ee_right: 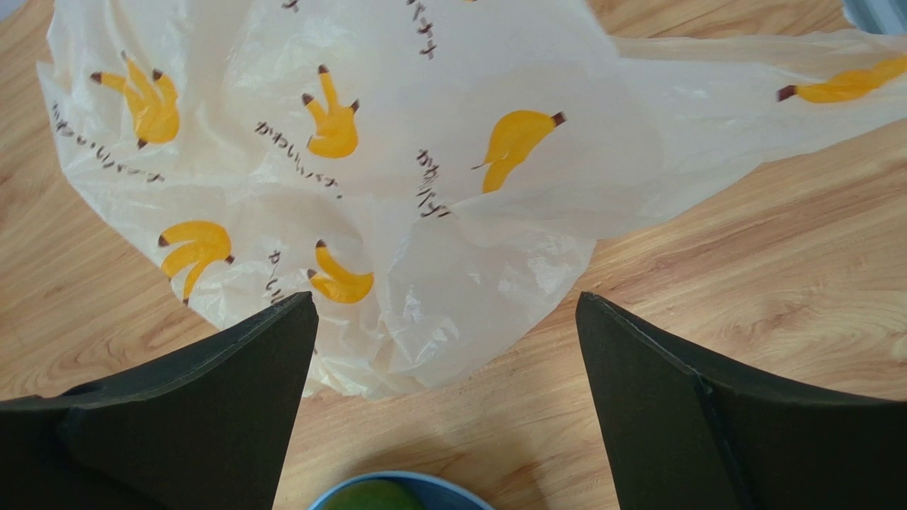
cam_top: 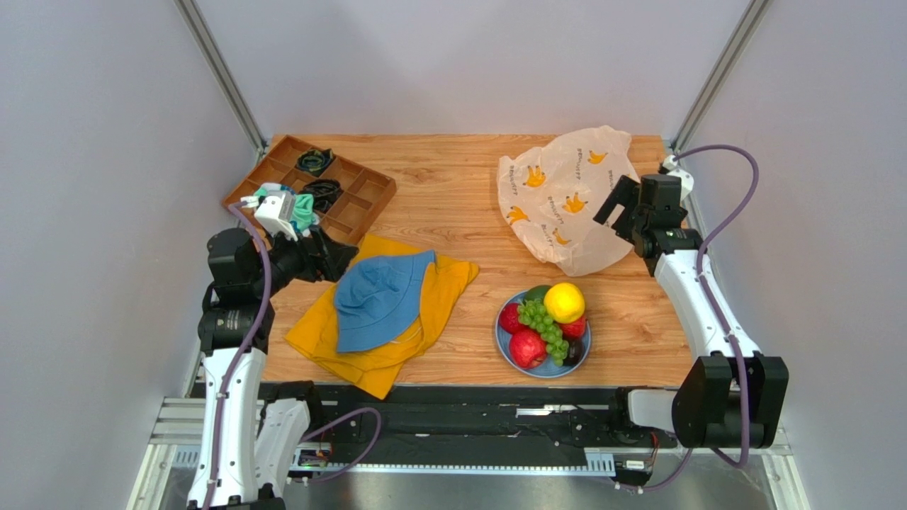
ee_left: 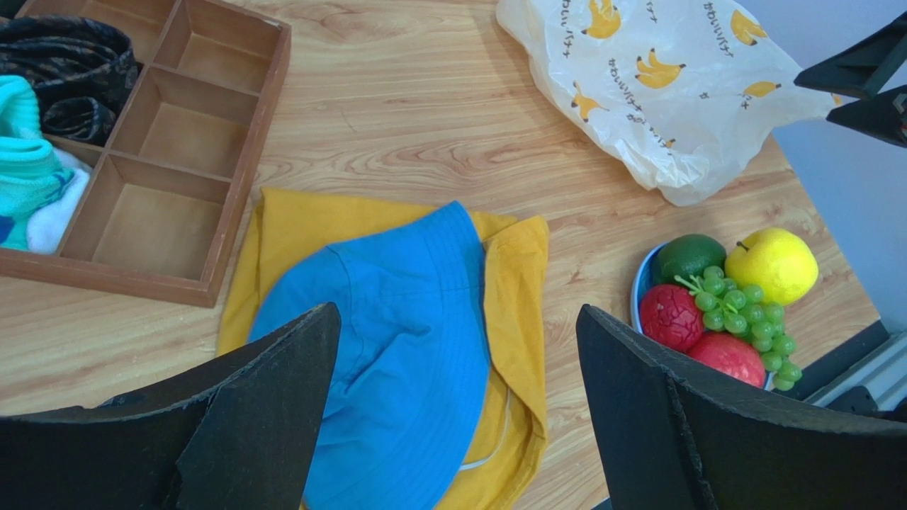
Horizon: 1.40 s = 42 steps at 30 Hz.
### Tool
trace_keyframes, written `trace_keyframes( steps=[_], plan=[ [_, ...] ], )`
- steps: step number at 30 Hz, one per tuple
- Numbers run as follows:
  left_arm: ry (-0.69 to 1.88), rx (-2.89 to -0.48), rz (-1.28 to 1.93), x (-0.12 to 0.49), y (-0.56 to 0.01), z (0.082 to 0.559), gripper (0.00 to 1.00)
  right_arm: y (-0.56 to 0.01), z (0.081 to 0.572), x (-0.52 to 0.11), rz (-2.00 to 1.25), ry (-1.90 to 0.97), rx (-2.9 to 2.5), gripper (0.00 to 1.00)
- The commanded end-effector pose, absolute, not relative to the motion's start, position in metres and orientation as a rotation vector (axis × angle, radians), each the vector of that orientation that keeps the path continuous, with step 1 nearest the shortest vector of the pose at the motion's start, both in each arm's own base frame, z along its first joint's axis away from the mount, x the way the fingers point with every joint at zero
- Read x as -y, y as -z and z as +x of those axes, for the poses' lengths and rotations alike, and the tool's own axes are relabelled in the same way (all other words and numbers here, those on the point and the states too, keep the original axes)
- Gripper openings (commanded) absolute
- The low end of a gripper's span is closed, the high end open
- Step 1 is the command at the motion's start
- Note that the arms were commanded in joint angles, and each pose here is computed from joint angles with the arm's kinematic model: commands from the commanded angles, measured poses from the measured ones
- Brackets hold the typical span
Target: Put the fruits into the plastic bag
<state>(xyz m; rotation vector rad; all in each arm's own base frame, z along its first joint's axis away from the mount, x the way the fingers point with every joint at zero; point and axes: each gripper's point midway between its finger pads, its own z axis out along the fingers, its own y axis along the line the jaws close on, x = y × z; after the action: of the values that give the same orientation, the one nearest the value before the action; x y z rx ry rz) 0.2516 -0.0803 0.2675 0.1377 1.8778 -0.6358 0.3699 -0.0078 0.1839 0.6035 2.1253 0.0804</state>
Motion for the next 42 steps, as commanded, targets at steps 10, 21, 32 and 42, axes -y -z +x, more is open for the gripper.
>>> trace_keyframes(
  steps=[10, 21, 32, 42],
  plan=[
    [0.664, -1.9, 0.171, 0.085, -0.264, 0.253, 0.89, -0.145, 0.412, 0.061, 0.907, -0.291, -1.982, 0.97],
    [0.679, -1.916, 0.169, 0.086, -0.261, 0.256, 0.8, -0.136, 0.452, 0.077, 0.882, -0.293, -1.942, 0.8],
    [0.686, -1.921, 0.166, 0.086, -0.259, 0.257, 0.8, -0.152, 0.503, 0.079, 0.66, -0.316, -1.896, 0.68],
    [0.734, -1.909, 0.199, 0.101, -0.267, 0.263, 0.76, -0.236, 0.493, 0.027, 0.252, -0.367, -1.764, 0.11]
  ],
)
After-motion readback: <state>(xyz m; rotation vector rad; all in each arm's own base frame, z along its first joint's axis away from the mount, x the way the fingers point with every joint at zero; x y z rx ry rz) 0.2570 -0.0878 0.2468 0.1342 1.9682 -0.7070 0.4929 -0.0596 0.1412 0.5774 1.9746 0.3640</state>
